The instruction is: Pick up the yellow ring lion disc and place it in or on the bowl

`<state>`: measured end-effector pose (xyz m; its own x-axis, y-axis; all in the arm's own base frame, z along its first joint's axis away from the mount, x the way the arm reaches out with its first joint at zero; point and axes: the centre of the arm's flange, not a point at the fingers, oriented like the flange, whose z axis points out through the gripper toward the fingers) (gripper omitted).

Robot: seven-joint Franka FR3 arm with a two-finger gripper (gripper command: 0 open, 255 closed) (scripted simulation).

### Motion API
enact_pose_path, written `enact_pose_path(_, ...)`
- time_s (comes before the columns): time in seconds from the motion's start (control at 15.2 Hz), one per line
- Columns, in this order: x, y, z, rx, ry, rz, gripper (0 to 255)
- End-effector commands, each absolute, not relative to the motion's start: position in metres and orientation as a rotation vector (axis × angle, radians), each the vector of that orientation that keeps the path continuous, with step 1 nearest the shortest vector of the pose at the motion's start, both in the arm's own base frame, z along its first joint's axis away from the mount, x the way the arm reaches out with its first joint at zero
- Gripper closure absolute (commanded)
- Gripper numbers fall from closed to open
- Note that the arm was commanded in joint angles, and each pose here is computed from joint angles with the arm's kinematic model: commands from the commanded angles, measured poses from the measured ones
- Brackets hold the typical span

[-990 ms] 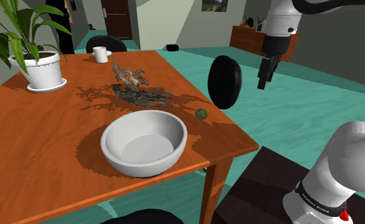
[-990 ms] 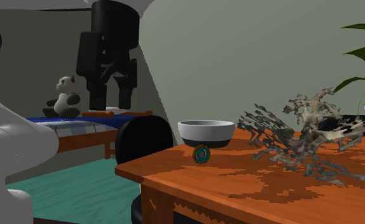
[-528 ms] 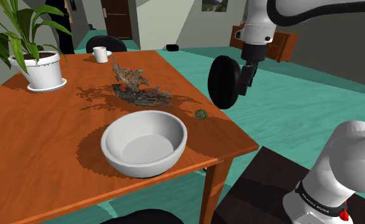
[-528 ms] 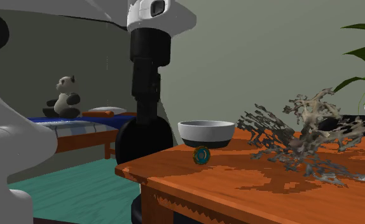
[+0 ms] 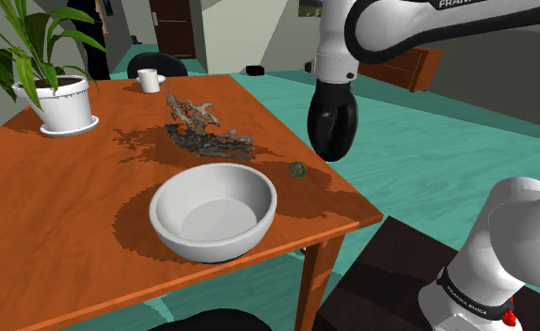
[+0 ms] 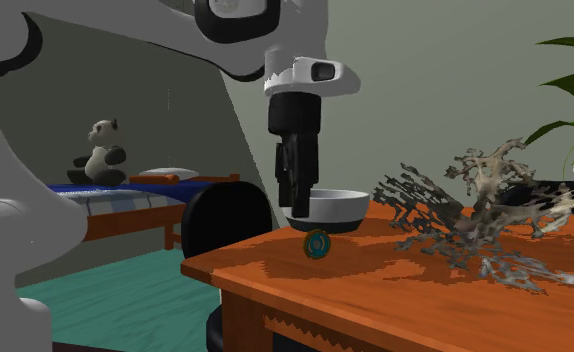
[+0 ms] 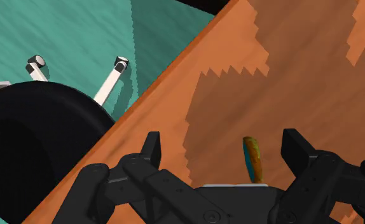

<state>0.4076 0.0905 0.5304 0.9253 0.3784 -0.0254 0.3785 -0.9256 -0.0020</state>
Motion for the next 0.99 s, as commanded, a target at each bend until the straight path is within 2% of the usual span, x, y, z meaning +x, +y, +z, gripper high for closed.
enact_pose_path(0.0,0.421,0.113,0.52,3.065,0.677,-0.031,0)
enact_pose_path(0.26,0.44,0.149,0.505,3.038,0.79,-0.019,0)
enact_pose_path(0.73,0.44,0.148,0.465,3.038,0.79,-0.019,0)
enact_pose_path(0.92,0.44,0.148,0.465,3.038,0.79,-0.019,0)
